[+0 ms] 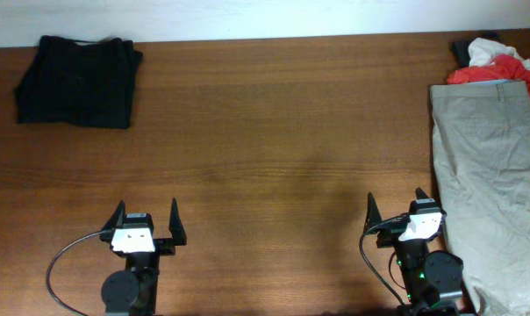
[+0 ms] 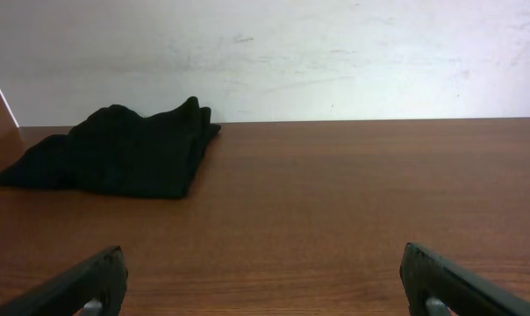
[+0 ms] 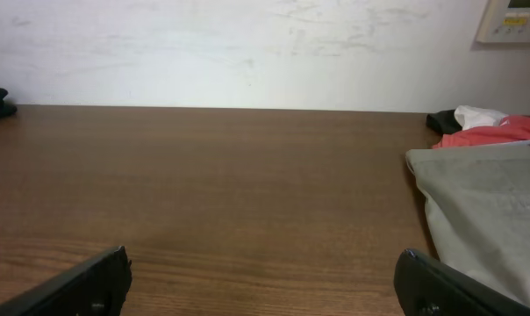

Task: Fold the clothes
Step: 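Move the right gripper toward the khaki trousers at the right edge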

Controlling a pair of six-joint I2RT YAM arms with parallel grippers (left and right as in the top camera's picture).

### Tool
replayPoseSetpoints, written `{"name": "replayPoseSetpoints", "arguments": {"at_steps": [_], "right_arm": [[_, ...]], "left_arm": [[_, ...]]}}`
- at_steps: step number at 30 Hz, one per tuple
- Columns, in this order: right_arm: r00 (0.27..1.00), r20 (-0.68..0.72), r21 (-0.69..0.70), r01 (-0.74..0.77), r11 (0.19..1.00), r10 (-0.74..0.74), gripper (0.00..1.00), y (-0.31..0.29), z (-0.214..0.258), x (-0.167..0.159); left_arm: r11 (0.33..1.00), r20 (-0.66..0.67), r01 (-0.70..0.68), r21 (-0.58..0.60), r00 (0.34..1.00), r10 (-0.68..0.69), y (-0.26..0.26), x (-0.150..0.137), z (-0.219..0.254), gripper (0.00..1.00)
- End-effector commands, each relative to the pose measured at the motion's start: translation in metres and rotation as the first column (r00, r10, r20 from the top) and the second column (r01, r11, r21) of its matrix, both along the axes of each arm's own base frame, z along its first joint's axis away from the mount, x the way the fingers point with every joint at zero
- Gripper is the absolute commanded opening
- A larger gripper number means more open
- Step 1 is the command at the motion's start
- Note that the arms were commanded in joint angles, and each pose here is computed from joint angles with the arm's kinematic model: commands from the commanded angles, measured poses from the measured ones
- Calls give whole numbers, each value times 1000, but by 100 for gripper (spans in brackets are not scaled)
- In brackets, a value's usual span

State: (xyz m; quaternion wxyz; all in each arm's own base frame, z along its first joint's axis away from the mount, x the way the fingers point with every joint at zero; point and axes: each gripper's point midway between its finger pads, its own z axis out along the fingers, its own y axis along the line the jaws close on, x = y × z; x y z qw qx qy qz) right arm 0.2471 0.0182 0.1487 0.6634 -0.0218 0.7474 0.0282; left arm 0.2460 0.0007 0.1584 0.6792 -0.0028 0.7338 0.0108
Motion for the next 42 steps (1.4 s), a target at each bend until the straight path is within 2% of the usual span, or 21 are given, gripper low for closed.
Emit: {"name": "replayPoseSetpoints", "arguments": {"at_steps": [1,34,35,36,37,40,42], "right_arm": [[1000,-6,-7,4,1000,-4,99,-1,-4,0],[1000,5,-4,-6,1000,6,99,1,-1,0],[996,42,26,-83,996,82,99,14,9,0],[970,63,120,-242,963,236,99,42,16,-7],[910,63,255,-412,875,410,99,73,19,-21],[877,119,427,-468,774,465,99,85,38,-28],[869,216,399,-495,772,445,99,82,62,-29]], "left_arm": [[1000,0,7,15,1000,-7,0,0,-1,99],[1000,0,7,15,1000,-7,0,0,-1,99],[1000,0,7,15,1000,-7,0,0,-1,99],[1000,0,7,15,1000,-7,0,0,-1,99],[1000,0,7,15,1000,-7,0,0,-1,99],[1000,0,7,15,1000,-7,0,0,-1,99],[1000,0,7,15,1000,-7,0,0,-1,99]]}}
